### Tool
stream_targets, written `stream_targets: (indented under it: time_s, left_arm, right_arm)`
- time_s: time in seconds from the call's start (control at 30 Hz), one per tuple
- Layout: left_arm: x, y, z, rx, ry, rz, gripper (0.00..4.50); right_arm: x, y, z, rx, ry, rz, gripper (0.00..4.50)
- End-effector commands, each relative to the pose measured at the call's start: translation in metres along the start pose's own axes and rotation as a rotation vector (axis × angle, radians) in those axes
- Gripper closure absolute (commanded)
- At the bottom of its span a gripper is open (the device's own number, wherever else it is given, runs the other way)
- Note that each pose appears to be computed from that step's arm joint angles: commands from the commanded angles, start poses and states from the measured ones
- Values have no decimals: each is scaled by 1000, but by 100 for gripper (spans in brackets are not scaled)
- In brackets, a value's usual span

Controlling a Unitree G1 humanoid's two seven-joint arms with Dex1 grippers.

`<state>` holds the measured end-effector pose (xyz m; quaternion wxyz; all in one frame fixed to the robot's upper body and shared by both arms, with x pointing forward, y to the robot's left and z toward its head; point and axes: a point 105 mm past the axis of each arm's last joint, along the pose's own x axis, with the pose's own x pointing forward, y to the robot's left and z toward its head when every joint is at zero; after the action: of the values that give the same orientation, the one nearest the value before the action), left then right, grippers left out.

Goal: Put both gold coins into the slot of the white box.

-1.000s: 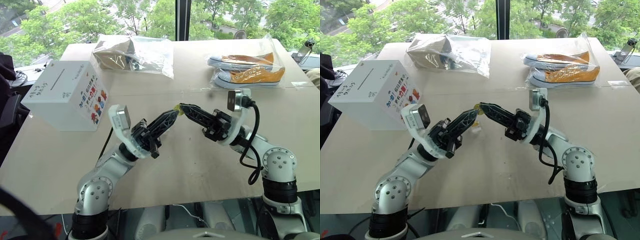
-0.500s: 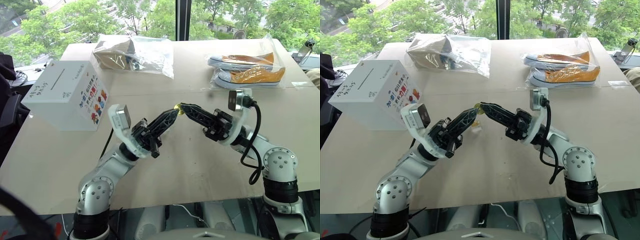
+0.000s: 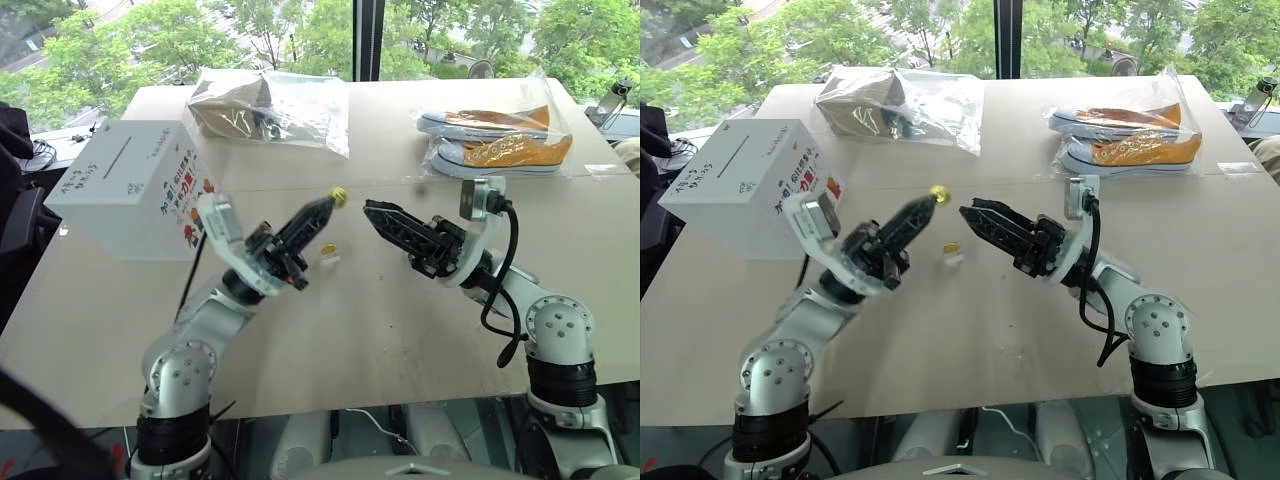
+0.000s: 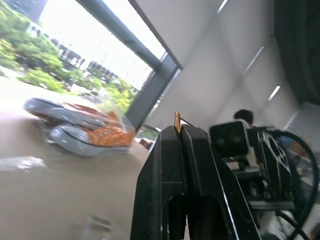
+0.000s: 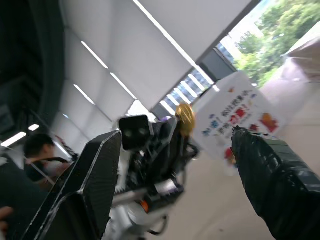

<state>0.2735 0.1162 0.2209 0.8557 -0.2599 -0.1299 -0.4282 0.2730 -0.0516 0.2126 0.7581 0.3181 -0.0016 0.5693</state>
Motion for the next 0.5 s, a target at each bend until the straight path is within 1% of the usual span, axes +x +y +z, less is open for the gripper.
stream_targets:
  time_s: [0.03,0.13,0.2,0.27,0.3,0.37,0.4,0.5]
  left_arm:
    - [2,22,44,307,1,195,450]
    - [0,38,68,472,22,340,450]
    - [-6,57,97,642,44,530,450]
    - [-13,68,119,777,86,695,450]
    - [-16,71,125,819,105,743,450]
    - [-18,72,132,873,133,791,450]
    - [-20,72,136,877,151,808,450]
    - [-34,71,156,868,205,869,450]
  right_arm:
    - [4,-1,19,-387,49,14,77]
    - [7,-3,19,-582,126,57,77]
    - [14,-4,24,-702,161,92,77]
    - [23,-4,31,-763,160,120,77]
    - [26,-4,34,-771,150,131,77]
    - [32,-2,39,-776,130,149,77]
    - [35,0,44,-786,115,163,77]
    - [45,7,56,-822,93,211,77]
